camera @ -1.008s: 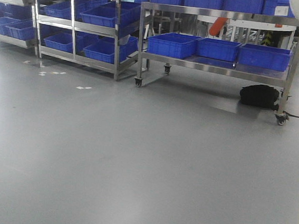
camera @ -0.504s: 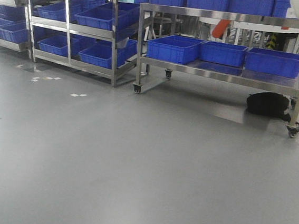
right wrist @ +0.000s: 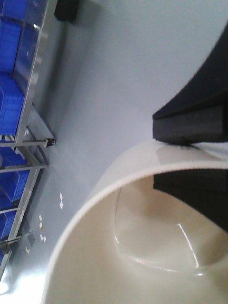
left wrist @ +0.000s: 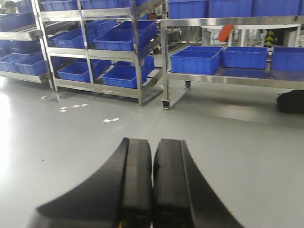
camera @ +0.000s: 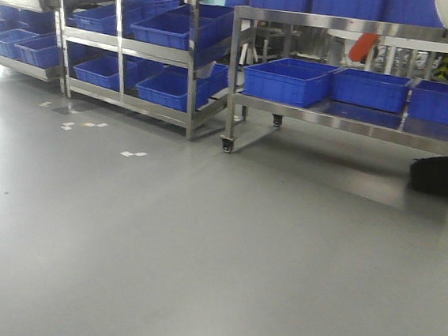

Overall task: Move white bin to right shelf second layer
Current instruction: 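Drive past the blue crate racks carrying the bin in the right gripper, then drive along the window toward the roller shelf rack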

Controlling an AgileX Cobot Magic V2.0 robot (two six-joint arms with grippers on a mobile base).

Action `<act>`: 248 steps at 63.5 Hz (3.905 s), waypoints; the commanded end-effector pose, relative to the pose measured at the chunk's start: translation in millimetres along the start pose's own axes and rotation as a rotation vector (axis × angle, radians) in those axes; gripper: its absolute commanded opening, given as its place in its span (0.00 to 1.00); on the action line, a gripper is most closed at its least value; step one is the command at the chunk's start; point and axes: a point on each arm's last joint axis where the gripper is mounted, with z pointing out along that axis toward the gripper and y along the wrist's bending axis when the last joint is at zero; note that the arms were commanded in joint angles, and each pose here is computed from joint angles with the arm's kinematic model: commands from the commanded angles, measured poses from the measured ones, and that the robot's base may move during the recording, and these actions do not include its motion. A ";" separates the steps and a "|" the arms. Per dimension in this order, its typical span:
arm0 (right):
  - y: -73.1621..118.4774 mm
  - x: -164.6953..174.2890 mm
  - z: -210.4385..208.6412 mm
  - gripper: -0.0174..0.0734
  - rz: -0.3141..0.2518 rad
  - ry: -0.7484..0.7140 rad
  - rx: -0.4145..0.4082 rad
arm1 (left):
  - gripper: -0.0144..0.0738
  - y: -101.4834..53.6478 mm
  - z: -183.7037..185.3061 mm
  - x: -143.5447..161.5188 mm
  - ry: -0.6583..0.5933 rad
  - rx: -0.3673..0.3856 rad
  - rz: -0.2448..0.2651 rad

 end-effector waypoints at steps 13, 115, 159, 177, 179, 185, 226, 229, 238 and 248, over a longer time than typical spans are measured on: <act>1.9 -17.5 -3.3 0.25 -0.011 -0.125 -0.016 | 0.26 0.1 0.3 4.0 -0.062 -0.002 -0.009; 1.9 -17.5 -3.3 0.25 -0.011 -0.124 -0.016 | 0.26 0.1 0.3 4.0 -0.062 -0.002 -0.009; 1.9 -17.5 -3.3 0.25 -0.011 -0.124 -0.016 | 0.26 0.1 0.3 4.0 -0.062 -0.002 -0.009; 1.9 -17.5 -3.3 0.25 -0.011 -0.124 -0.016 | 0.26 0.1 0.3 4.0 -0.062 -0.002 -0.009; 1.9 -17.5 -3.3 0.25 -0.011 -0.124 -0.016 | 0.26 0.1 0.3 4.0 -0.062 -0.002 -0.009; 1.9 -17.5 -3.3 0.25 -0.011 -0.124 -0.016 | 0.26 0.1 0.3 4.0 -0.062 -0.002 -0.009; 1.8 -17.4 -3.3 0.25 -0.011 -0.123 -0.016 | 0.26 0.1 0.3 4.0 -0.062 -0.002 -0.009; 1.9 -17.5 -3.3 0.25 -0.011 -0.125 -0.016 | 0.26 0.1 0.3 4.0 -0.062 -0.002 -0.009; 1.9 -17.5 -3.3 0.25 -0.011 -0.125 -0.016 | 0.26 0.1 0.3 4.0 -0.062 -0.002 -0.009; 1.9 -17.5 -3.3 0.25 -0.011 -0.125 -0.016 | 0.26 0.1 0.3 4.0 -0.062 -0.002 -0.009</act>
